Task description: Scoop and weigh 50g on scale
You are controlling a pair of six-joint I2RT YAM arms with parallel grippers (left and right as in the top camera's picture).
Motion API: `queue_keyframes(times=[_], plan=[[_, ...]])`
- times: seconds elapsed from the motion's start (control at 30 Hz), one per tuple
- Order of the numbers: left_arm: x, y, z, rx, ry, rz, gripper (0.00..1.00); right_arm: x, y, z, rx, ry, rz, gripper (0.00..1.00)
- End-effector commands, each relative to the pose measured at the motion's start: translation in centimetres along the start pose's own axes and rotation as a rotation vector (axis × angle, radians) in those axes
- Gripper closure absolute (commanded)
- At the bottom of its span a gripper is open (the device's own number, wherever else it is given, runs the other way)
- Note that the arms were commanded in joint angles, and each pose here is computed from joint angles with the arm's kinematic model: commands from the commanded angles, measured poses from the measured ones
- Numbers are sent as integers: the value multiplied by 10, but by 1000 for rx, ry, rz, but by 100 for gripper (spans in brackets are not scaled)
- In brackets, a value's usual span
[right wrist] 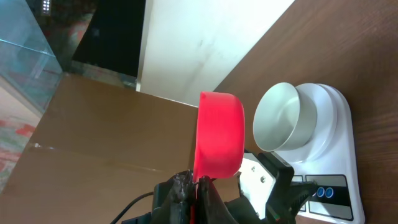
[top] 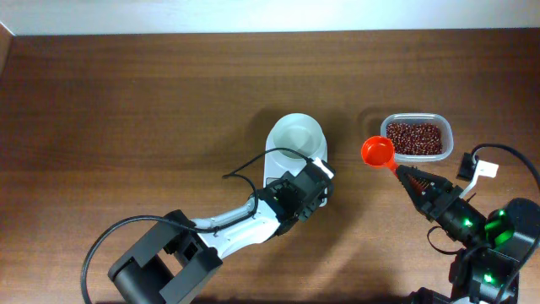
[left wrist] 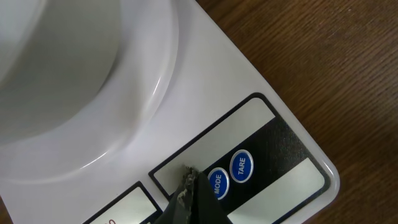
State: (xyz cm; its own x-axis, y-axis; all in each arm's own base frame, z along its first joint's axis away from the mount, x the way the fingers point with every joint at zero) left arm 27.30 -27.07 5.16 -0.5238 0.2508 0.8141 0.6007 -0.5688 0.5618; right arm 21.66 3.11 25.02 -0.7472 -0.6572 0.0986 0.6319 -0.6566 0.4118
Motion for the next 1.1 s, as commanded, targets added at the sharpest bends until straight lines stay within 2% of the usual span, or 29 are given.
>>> queue_keyframes(times=[0.0, 0.17, 0.33, 0.53, 0.63, 0.67, 0.7, 0.8, 0.87, 0.93, 1.07], plan=[[-15, -25, 4, -30, 14, 94, 100, 1, 3, 5, 28, 5, -6, 96], [4, -19, 7, -28, 9, 86, 100, 1, 3, 5, 28, 5, -7, 96], [70, 24, 17, 15, -17, -99, 99, 1, 4, 4, 29, 1, -12, 96], [144, 43, 28, 47, -68, -260, 67, 1, 4, 3, 28, -1, -15, 96], [169, 44, 35, 59, -70, -308, 43, 1, 4, 3, 28, -4, -17, 96], [181, 45, 42, 76, -62, -339, 11, 1, 5, 2, 27, -7, -21, 96], [186, 46, 48, 90, -53, -358, 1, 1, 5, 2, 26, -10, -24, 96], [200, 48, 68, 138, -15, -401, 1, 0, 7, -2, 14, -24, -33, 96], [207, 42, 98, 200, 89, -404, 1, -2, 9, -8, -11, -36, -29, 96], [203, 25, 117, 229, 174, -327, 1, -4, 10, -15, -38, -47, -20, 96], [192, 4, 115, 221, 152, -209, 1, -8, 12, -28, -97, -67, -1, 96]])
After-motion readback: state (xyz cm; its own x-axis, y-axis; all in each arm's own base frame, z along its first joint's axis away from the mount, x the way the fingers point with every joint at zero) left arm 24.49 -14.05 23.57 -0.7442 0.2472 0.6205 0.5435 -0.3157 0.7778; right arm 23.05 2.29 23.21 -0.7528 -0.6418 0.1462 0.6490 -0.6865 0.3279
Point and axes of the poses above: each gripper's point midway between its finger pads, its own x axis back along the fingers, its own z axis along the line the jaws close on, y = z × x, the point moved 4 cm from there along x, back along the fingers, and after that the axes turned 4 degrees about x, right-handed, at the moved point
